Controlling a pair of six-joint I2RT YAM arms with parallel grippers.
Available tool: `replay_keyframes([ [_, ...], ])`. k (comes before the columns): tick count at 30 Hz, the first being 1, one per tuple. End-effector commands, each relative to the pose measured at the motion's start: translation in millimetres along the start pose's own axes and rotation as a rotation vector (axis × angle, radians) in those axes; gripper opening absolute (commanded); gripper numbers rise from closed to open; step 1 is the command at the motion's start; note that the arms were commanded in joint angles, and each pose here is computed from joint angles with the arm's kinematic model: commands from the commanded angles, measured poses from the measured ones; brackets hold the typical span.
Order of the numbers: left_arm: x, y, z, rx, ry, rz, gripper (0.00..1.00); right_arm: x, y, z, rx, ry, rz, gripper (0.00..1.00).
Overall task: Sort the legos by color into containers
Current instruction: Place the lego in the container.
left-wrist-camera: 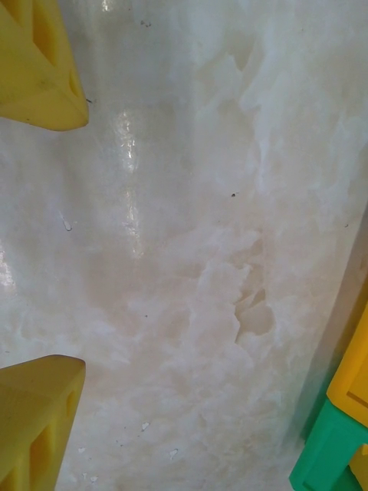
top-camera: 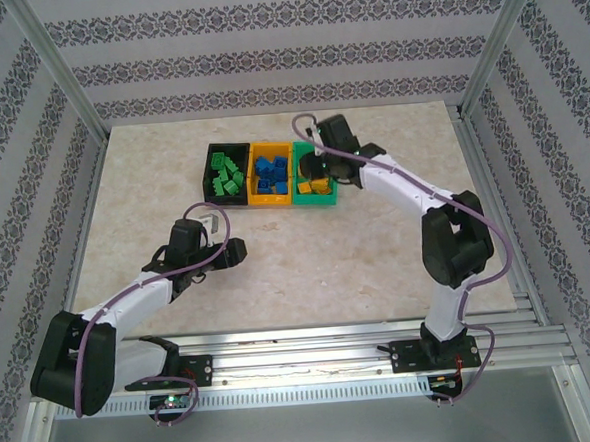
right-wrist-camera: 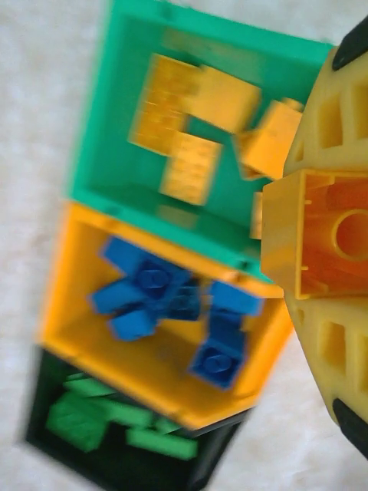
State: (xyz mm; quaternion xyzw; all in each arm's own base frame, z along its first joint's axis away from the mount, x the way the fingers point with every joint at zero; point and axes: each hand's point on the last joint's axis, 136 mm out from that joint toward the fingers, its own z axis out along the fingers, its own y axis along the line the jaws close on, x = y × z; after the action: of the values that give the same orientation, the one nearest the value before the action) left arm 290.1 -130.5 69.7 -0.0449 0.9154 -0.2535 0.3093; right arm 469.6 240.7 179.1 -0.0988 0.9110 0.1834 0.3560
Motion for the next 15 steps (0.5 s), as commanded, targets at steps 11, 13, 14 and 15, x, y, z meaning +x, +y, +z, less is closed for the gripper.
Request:
replay_keyframes([
  [11, -1, 10, -11, -0.037, -0.033, -0.013, 0.77, -7, -7, 18, -0.021, 0.01, -0.001, 0.56],
  [13, -3, 11, -13, -0.039, -0.049, -0.017, 0.77, -1, -8, 6, -0.02, 0.003, -0.022, 0.56],
  [14, -5, 12, -13, -0.04, -0.057, -0.02, 0.77, 3, -8, -1, -0.018, -0.007, -0.032, 0.56],
  [15, -8, 13, -14, -0.04, -0.066, -0.025, 0.77, 6, -9, -9, -0.017, -0.02, -0.044, 0.57],
])
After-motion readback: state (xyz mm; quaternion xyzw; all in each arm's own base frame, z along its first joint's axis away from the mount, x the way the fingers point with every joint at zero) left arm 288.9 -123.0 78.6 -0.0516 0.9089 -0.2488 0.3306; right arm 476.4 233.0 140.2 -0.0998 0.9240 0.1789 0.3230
